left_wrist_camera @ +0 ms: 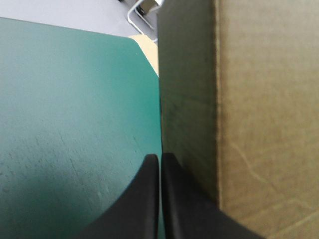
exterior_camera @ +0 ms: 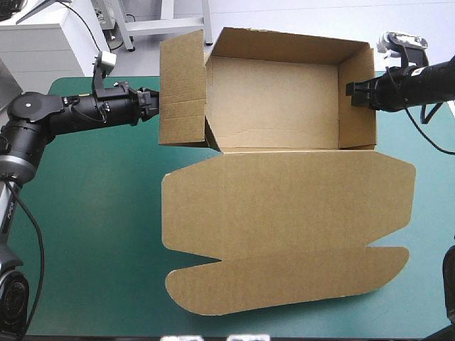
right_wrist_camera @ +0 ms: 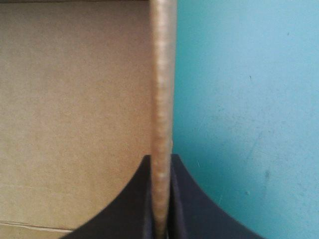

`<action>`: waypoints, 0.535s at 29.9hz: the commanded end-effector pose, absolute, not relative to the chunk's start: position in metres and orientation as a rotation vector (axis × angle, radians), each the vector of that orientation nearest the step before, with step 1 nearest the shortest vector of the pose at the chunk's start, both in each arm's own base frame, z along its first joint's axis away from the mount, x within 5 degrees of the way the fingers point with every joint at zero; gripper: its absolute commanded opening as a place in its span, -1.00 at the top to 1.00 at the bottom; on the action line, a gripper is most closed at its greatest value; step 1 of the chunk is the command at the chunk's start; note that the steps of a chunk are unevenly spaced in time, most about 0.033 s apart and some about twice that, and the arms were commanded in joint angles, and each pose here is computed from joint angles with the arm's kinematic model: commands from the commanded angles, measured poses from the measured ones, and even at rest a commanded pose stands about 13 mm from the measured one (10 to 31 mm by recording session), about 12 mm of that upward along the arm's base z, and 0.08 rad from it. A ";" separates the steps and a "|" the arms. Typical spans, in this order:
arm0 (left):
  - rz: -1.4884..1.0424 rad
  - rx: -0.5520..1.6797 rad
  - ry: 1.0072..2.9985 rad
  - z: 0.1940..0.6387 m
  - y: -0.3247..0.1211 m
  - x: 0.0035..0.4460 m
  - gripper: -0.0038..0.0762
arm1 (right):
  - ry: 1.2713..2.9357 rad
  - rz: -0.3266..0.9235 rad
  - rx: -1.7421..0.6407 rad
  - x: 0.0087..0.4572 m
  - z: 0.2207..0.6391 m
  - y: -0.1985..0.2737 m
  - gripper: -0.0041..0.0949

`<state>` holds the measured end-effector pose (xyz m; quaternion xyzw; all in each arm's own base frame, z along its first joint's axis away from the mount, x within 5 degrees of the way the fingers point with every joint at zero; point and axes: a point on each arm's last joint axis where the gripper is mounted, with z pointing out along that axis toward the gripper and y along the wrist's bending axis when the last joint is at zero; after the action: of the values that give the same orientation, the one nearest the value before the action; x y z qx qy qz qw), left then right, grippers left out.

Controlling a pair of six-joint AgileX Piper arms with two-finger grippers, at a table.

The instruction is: Fold the box

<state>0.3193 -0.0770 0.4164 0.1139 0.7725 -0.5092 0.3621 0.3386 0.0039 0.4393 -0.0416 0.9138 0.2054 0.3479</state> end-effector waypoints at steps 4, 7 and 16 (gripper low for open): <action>-1.403 0.403 1.865 0.447 -0.081 0.296 0.92 | 2.212 0.554 -0.109 0.330 0.467 0.026 0.96; -1.424 0.430 1.871 0.447 -0.082 0.294 0.92 | 2.218 0.482 -0.141 0.332 0.465 0.038 0.96; -1.445 0.471 1.881 0.446 -0.083 0.290 0.92 | 2.193 0.490 -0.144 0.335 0.465 0.059 0.96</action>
<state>0.3093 -0.0803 0.4186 0.1535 0.7661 -0.5227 0.3410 0.3461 0.0534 0.4376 -0.0696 0.9098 0.1719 0.3712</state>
